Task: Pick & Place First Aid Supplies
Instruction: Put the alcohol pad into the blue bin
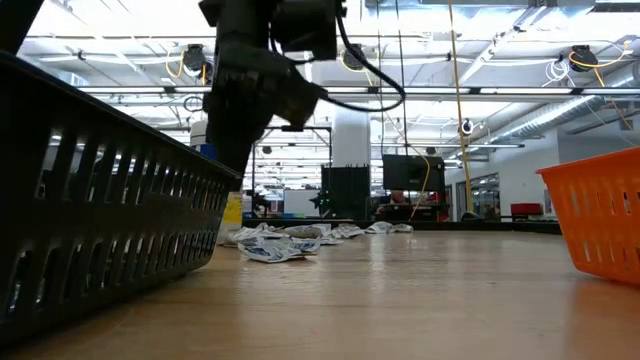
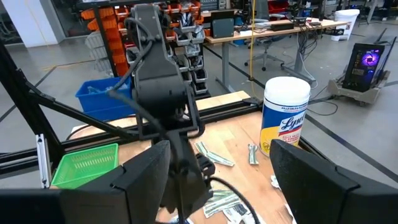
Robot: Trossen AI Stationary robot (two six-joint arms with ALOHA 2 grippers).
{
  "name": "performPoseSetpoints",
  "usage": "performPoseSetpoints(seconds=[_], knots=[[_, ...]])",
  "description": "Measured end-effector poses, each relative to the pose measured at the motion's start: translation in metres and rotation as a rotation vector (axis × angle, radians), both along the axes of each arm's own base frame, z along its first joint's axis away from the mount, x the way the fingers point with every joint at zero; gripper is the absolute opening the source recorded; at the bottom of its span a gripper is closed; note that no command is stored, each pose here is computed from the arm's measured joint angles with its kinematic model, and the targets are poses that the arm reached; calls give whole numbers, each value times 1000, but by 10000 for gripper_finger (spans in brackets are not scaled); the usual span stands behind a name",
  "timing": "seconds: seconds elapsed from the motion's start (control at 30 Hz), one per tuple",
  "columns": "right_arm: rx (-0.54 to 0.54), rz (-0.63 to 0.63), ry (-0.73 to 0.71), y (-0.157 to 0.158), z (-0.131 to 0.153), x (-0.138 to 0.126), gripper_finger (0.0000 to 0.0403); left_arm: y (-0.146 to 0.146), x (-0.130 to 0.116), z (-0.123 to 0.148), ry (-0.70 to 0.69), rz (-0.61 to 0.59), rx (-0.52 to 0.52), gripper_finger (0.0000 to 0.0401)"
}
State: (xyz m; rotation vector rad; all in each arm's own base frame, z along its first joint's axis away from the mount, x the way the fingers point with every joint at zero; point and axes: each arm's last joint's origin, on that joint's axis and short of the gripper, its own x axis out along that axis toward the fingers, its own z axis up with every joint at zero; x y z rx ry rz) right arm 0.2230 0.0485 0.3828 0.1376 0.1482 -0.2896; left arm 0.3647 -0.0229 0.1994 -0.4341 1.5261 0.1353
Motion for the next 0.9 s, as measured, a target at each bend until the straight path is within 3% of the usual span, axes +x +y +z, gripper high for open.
performPoseSetpoints(seconds=[0.23, 0.5, 0.67, 0.9], knots=[[-3, -8, 0, -2, 0, 0, 274, -2, -1, 3, -31, -109, 26, 21], [-2, -38, -2, -9, 0, 2, 274, -6, -1, 3, -82, -414, 46, 146], [-2, -43, -2, -10, 0, 2, 274, -13, -2, 3, -91, -550, 113, 223], [-2, -41, -2, -10, 0, 2, 274, -27, 3, -12, -62, -685, 234, 252]])
